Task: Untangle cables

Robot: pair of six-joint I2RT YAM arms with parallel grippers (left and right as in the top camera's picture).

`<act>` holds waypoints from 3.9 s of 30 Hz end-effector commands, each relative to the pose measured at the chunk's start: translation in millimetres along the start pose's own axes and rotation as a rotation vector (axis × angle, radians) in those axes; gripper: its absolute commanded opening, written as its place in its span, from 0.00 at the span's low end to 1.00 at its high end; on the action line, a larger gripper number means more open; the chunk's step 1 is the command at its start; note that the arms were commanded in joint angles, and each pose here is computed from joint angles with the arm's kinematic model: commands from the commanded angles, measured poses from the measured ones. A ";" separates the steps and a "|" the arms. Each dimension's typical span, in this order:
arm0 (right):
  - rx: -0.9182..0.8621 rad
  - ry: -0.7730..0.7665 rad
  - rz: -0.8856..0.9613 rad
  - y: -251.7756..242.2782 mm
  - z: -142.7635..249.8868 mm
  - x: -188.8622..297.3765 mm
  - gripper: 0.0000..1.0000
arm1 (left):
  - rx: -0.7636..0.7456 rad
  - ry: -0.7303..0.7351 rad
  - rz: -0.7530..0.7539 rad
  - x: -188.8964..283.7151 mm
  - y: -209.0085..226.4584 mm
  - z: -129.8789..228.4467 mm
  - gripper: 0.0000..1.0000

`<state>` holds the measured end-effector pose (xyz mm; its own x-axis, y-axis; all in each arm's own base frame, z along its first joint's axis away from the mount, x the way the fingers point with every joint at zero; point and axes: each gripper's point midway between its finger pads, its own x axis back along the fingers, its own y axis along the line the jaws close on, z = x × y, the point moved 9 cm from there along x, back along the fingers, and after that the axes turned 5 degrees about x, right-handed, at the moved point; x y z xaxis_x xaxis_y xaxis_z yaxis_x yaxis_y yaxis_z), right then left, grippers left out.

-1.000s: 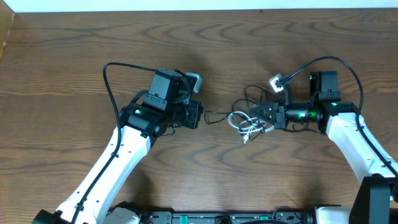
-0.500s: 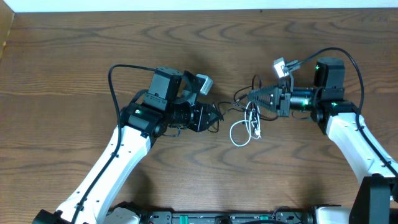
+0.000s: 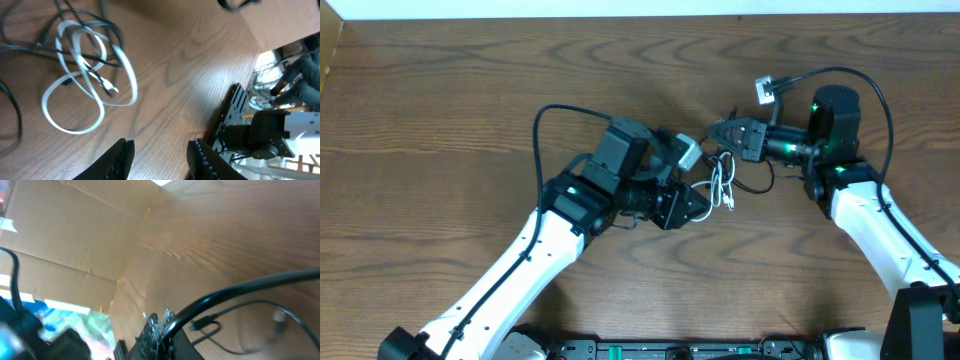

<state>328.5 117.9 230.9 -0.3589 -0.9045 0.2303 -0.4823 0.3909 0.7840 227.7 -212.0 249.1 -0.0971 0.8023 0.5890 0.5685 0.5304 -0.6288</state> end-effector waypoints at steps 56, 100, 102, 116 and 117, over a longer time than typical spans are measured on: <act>-0.032 -0.115 -0.148 78.8 -21.0 -10.6 0.01 | -0.063 -0.124 -0.315 -47.5 30.5 -20.0 0.11; -0.315 -0.085 1.094 -71.9 34.0 103.7 0.01 | 0.144 -0.328 -0.560 92.7 57.7 -14.0 0.07; -0.364 -0.064 1.325 -80.9 46.3 131.1 0.01 | 0.182 -0.389 -0.599 113.6 66.9 -14.6 0.07; -0.561 -0.130 1.633 -98.0 62.2 214.3 0.01 | 0.476 -0.684 -0.724 218.4 118.3 6.8 0.07; -0.580 -0.143 1.638 -99.0 63.0 219.8 0.01 | 0.501 -0.701 -0.707 222.7 120.3 8.5 0.07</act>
<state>255.0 -89.0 162.2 -0.2445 0.2971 0.9230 0.6883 0.7237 -0.0506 271.5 17.4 296.5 -0.7840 0.1440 0.6039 -0.1462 0.9026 -0.4050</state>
